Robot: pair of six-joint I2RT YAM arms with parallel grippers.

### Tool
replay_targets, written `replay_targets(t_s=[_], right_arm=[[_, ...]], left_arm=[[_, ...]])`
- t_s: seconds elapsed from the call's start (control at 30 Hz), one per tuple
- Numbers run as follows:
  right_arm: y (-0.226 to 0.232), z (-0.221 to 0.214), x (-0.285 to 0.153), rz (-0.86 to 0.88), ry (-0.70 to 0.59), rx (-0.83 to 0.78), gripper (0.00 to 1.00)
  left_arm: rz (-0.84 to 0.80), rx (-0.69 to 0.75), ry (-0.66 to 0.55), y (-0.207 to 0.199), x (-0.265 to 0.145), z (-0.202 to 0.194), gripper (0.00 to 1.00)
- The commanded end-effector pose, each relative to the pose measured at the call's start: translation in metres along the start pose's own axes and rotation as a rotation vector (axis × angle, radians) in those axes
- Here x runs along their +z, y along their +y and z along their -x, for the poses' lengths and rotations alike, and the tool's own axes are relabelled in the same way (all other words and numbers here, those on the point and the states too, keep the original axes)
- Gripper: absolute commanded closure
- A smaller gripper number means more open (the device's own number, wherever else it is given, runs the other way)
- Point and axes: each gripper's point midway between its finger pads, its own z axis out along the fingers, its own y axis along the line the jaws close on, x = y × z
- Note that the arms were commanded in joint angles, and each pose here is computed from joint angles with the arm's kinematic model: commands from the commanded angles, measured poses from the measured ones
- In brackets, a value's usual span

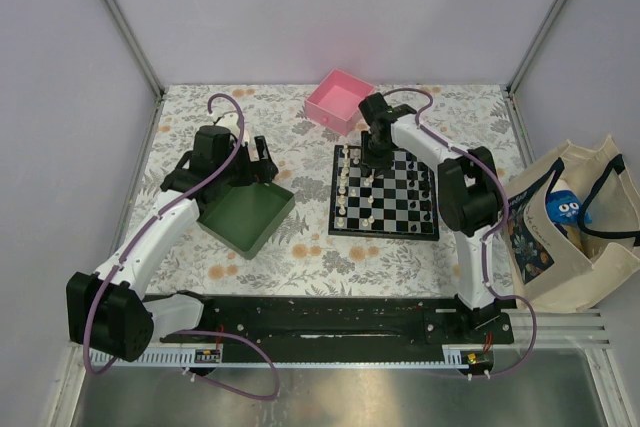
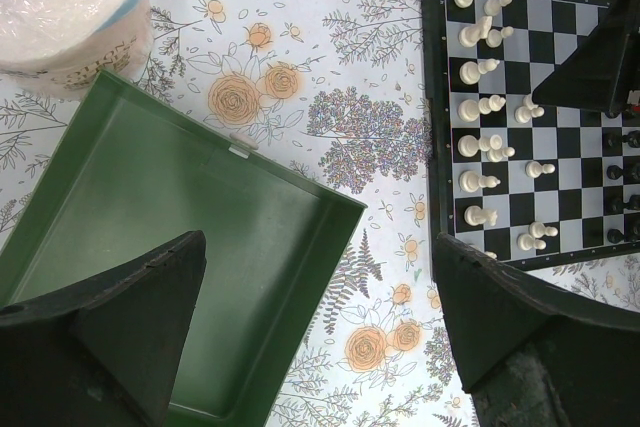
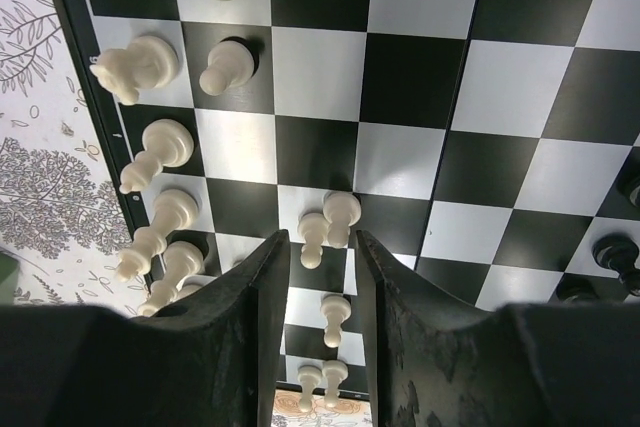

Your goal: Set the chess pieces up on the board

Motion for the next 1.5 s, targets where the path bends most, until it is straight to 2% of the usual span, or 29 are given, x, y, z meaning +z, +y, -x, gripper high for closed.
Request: replay_targets(t_s=[0.0, 0.27, 0.67, 0.93, 1.47], right_arm=[[-0.005, 0.005, 0.007, -0.028, -0.016, 0.019, 0.60], [-0.009, 0.005, 0.010, -0.039, -0.009, 0.017, 0.63], [0.000, 0.016, -0.001, 0.002, -0.033, -0.002, 0.88], [0.021, 0.039, -0.009, 0.052, -0.067, -0.027, 0.88], [0.031, 0.028, 0.014, 0.035, -0.016, -0.060, 0.88]], left_arm=[[-0.030, -0.003, -0.032, -0.007, 0.001, 0.009, 0.01], [-0.028, -0.003, -0.032, -0.006, 0.001, 0.009, 0.01], [-0.035, -0.004, -0.027, -0.008, 0.002, 0.008, 0.01], [-0.028, -0.003, -0.035, -0.006, 0.001, 0.009, 0.01], [-0.021, -0.002, -0.031, -0.005, 0.002, 0.008, 0.01]])
